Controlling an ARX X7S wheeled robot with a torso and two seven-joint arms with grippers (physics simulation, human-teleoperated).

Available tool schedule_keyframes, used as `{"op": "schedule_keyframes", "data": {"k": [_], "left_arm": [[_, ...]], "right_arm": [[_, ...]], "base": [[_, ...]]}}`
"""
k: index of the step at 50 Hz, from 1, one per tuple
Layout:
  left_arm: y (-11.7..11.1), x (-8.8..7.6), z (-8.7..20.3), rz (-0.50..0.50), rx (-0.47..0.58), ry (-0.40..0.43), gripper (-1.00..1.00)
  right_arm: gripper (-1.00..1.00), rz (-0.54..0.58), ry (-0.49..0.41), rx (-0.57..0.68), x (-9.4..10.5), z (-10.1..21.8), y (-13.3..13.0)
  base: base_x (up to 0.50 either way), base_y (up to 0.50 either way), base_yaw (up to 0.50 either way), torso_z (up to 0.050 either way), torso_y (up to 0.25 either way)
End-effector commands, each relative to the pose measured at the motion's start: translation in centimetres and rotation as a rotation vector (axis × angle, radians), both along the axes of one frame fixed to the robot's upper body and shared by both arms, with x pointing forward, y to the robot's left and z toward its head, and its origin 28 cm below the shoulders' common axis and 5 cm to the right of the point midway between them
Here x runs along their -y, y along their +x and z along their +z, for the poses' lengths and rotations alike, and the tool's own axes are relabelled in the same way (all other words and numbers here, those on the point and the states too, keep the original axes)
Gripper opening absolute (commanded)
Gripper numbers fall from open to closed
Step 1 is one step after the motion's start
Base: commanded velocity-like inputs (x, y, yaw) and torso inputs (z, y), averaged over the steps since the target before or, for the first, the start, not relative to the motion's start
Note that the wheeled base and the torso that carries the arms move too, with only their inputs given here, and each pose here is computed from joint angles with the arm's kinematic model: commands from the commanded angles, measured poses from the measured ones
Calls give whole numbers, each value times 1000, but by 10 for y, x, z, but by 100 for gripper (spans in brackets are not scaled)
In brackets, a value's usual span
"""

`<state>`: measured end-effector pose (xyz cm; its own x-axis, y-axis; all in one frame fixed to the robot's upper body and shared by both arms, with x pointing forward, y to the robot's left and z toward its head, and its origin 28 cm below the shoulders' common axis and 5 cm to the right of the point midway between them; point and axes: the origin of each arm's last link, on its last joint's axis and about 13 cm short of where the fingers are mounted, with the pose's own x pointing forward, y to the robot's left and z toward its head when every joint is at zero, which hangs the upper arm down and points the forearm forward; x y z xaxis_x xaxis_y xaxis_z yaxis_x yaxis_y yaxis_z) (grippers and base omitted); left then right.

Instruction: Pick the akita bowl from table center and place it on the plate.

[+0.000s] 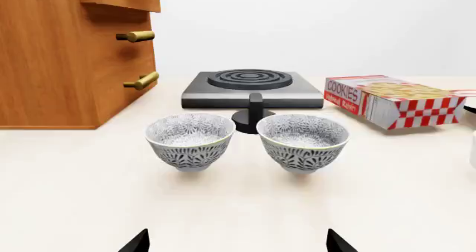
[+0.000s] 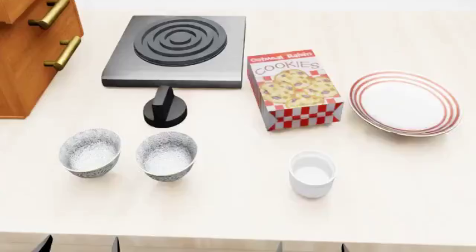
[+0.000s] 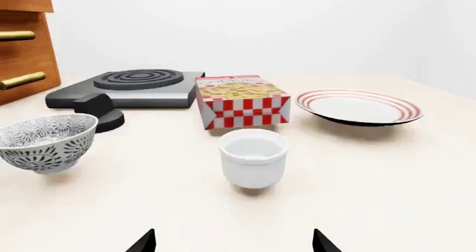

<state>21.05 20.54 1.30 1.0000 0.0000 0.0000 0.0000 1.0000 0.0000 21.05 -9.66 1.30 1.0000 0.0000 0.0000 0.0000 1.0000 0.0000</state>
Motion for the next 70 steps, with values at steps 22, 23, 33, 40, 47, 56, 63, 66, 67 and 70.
{"op": "schedule_keyframes", "data": {"k": [22,23,33,40,47,56,63,66,67,70], "left_arm": [[-10,-28,66,133,152,-77,100],[-11,-29,68,137,158,-79,100],[-14,-31,65,109,193,-103,100],[-15,-31,68,93,192,-133,100],[-13,-31,69,94,194,-135,100],[-12,-31,71,96,198,-137,100],[-12,-31,72,96,200,-139,100],[-12,-32,72,97,200,-139,100],[-12,-32,72,98,200,-140,100],[-12,-31,72,96,200,-140,100]], "right_arm": [[100,-202,57,210,24,45,-21],[100,-206,52,224,25,46,-22],[100,-253,73,294,30,51,-34],[100,-251,55,316,30,54,-35],[100,-251,59,310,31,55,-33],[100,-257,57,315,32,56,-31],[100,-257,70,303,32,56,-30],[100,-258,69,305,32,56,-31],[100,-257,70,305,32,56,-31],[100,-253,68,306,32,56,-31]], "base": [[1,0,0,0,0],[227,0,0,0,0],[433,0,0,0,0],[109,0,0,0,0],[500,0,0,0,0],[500,0,0,0,0],[81,0,0,0,0],[0,0,0,0,0],[0,0,0,0,0],[0,0,0,0,0]]}}
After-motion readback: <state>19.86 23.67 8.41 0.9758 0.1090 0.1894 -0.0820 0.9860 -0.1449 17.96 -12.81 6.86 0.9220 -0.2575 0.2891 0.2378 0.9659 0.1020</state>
